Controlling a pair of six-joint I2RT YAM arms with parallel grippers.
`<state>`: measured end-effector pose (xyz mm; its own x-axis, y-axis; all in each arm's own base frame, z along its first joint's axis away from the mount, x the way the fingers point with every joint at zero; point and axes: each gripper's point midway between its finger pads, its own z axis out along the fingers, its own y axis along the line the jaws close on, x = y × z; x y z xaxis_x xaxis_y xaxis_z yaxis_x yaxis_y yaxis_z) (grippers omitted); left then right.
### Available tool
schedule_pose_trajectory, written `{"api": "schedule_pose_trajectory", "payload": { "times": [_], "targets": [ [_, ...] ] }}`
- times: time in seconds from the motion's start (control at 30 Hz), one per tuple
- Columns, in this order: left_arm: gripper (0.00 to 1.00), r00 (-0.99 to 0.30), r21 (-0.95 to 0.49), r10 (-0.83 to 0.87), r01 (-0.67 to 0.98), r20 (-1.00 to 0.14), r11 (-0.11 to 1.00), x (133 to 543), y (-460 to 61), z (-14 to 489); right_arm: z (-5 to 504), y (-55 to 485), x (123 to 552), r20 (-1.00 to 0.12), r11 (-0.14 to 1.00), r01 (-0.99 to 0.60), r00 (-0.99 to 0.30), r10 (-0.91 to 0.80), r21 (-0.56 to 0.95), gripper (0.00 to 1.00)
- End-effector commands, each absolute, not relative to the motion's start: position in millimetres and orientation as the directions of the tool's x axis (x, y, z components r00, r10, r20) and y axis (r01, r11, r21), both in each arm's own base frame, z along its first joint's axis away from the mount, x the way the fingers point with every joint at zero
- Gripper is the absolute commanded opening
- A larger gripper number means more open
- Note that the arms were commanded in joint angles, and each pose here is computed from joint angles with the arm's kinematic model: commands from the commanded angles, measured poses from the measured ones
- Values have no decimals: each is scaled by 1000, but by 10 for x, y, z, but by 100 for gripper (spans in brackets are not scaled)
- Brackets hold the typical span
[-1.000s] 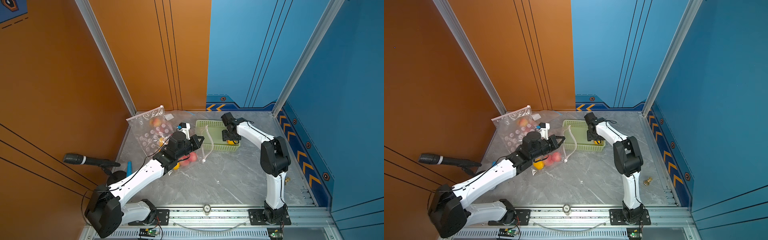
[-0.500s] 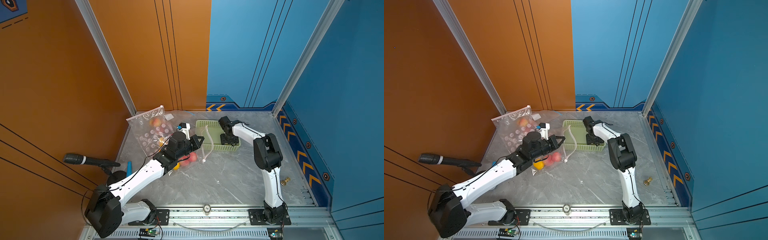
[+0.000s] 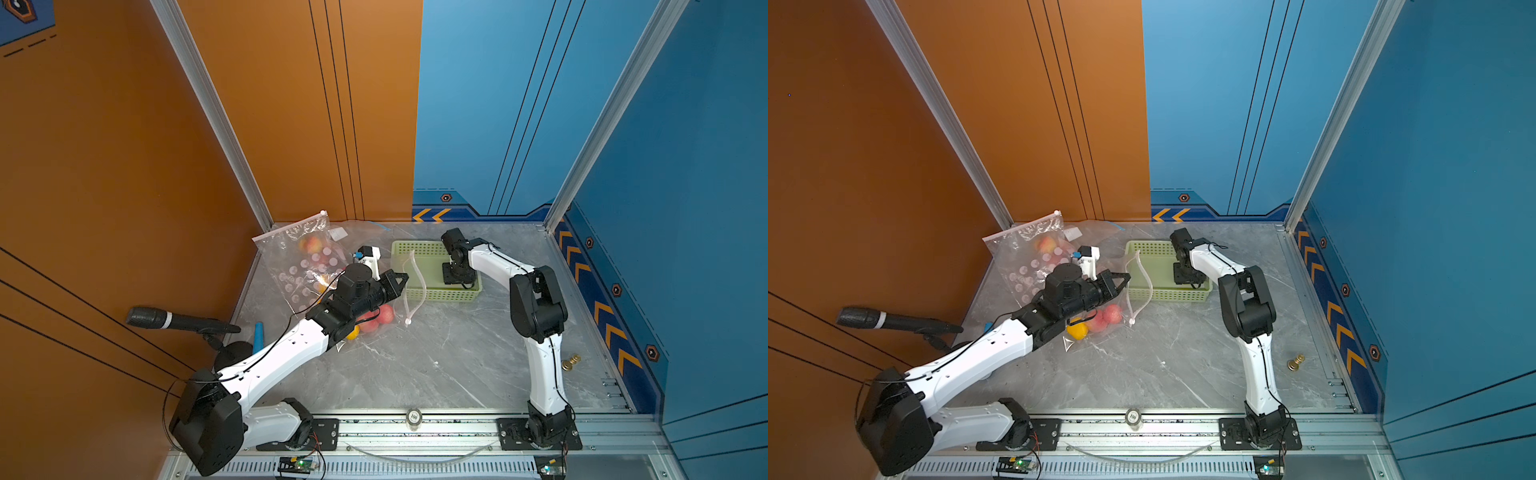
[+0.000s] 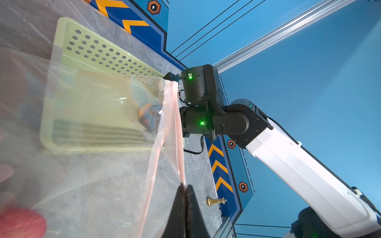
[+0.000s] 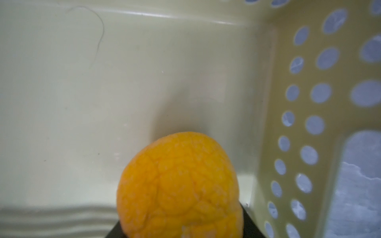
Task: Place the peach in a zip-top bag and seal the zipper
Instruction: Pick up the peach from the basket, then place the peach in the zipper food storage bag.
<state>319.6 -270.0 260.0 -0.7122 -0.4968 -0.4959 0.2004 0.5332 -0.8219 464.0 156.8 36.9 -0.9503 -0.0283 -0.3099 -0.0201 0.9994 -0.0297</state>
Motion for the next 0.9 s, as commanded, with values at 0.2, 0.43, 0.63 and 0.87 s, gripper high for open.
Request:
{"api": "schedule_pose_trajectory", "payload": {
  "times": [0.2,0.43,0.63,0.87],
  "targets": [
    [0,-712,-803,-469,228,-523,551,3179,-2745,2611,1103,1699,4482,-453,994,-76,-891,-30,82,38],
    [0,-703,-801,-474,231,-530,553,3193,-2737,2643,1731,1935,4079,-576,962,-171,-817,-17,214,34],
    [0,-701,-804,-479,231,-528,548,3225,-2716,2658,2241,2254,3696,-671,909,-305,-740,-38,285,35],
    [0,-697,-803,-477,245,-535,543,3241,-2702,2750,2602,2644,3313,-730,819,-450,-681,-57,356,37]
  ]
}}
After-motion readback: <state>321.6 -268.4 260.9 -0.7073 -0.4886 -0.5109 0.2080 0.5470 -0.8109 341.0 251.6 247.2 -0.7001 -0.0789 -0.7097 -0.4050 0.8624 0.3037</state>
